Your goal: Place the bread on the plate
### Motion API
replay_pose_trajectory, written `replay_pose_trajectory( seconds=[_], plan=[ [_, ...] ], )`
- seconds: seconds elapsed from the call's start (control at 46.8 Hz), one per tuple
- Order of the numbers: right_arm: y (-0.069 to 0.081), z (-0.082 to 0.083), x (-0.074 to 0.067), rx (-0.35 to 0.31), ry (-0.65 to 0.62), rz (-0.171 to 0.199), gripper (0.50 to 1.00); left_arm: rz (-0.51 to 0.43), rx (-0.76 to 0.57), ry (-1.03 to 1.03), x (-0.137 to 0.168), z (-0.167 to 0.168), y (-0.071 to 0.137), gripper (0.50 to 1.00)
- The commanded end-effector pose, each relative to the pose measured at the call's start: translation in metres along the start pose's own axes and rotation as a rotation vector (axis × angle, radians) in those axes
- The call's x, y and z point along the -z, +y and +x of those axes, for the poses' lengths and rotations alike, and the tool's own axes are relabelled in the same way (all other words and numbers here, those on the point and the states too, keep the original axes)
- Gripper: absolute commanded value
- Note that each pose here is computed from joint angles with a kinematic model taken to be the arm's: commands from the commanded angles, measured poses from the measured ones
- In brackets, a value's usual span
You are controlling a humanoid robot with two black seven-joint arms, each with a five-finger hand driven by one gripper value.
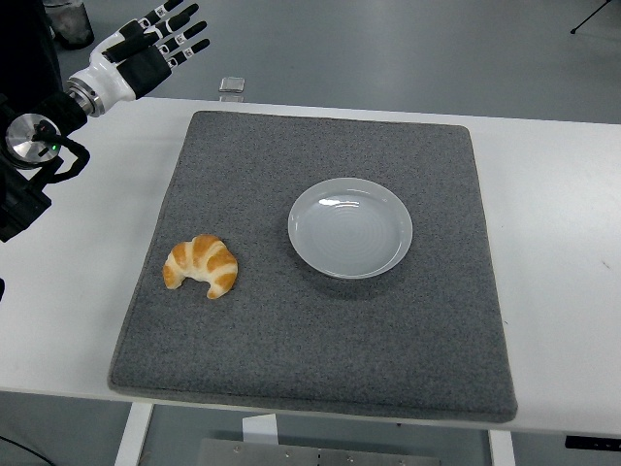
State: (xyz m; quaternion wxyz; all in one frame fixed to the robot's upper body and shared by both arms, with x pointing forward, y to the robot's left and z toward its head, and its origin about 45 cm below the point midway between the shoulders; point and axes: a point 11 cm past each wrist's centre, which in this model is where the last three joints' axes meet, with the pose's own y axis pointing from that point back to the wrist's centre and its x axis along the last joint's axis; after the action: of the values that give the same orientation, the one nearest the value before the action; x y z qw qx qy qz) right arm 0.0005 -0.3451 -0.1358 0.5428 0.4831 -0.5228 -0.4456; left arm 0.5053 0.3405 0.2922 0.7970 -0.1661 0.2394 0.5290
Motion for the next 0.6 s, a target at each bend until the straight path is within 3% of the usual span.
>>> replay_pose_trajectory(
  seconds=[0.0,0.577],
  plan=[
    [0.0000,-0.0001,0.0000,0.001,0.000,0.000,0.952,0.005,-0.002,-0.003,0.0016,0.0009,0.0006,0.994],
    [0.0000,0.0000,0.0000,0.000,0.000,0.000,0.952,0.013,-0.013,-0.020,0.0009,0.0044,0.0026,0.994]
  ],
)
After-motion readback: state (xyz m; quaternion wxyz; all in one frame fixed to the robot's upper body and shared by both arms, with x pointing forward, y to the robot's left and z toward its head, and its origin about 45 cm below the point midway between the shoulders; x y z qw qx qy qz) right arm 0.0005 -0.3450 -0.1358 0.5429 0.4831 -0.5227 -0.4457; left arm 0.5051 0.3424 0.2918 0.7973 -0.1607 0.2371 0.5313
